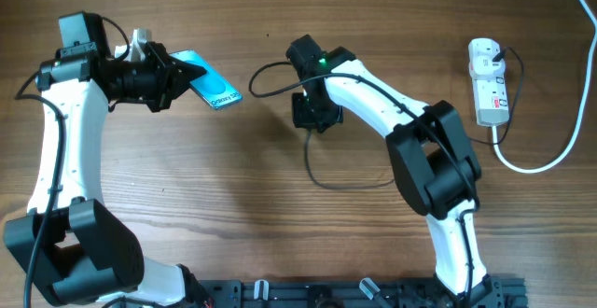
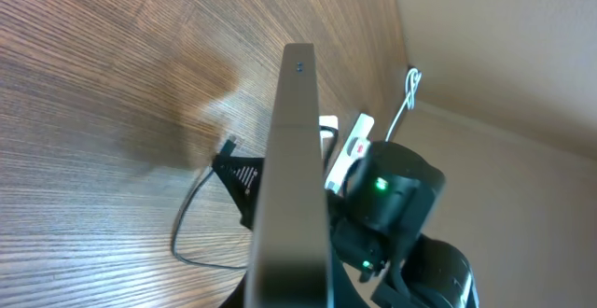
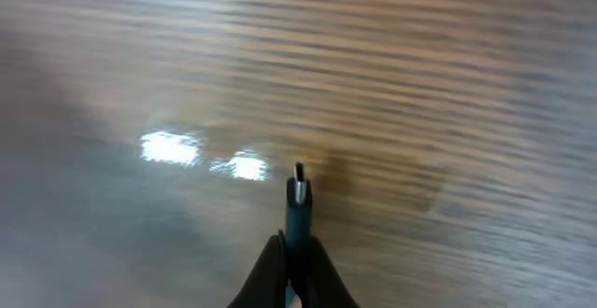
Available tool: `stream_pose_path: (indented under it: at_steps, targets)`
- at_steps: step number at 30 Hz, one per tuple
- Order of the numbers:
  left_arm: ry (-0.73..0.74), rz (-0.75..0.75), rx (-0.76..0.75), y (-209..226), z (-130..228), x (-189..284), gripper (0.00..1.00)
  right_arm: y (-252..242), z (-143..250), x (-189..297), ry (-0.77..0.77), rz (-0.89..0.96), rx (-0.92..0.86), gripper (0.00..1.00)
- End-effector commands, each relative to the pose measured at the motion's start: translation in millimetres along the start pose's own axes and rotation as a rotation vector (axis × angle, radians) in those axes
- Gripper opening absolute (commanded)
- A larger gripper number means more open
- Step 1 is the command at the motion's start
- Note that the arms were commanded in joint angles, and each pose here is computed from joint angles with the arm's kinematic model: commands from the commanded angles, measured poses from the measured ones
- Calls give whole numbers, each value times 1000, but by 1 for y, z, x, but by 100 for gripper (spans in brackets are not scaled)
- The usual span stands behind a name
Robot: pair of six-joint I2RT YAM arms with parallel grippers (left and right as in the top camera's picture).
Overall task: Plug charger to phone and switch on socket
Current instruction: 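Lift the plug with the right gripper toward the phone's bottom port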
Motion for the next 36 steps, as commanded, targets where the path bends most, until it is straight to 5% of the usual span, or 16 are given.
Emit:
stream_pose_path:
  at_steps: [1,9,15,25,36]
  targets:
    - [18,34,-32,-6,6,5,4,37,-8,85,-165,-278,190,4]
    - [165,226,-279,-26,27,10,4,46,28,213,-332,-709,450,4]
    - [249,351,-404,-39,44,11,4,52,49,217,-284,-818,491,5]
    - [372,484,-535,-55,73,5,4,51,109,224,-431,-1027,506,4]
    - [503,568,-601,-68,106,-6,4,79,123,219,-363,-1116,552,4]
Point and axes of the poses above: each gripper's point midway between its finger pads, its own x axis back along the fingers, its own y axis along the line the jaws close on, z = x × y, the point moved 5 cm from there along x, back along the fingers, and after that the axes turned 10 degrees about x, right-handed, at the moved point
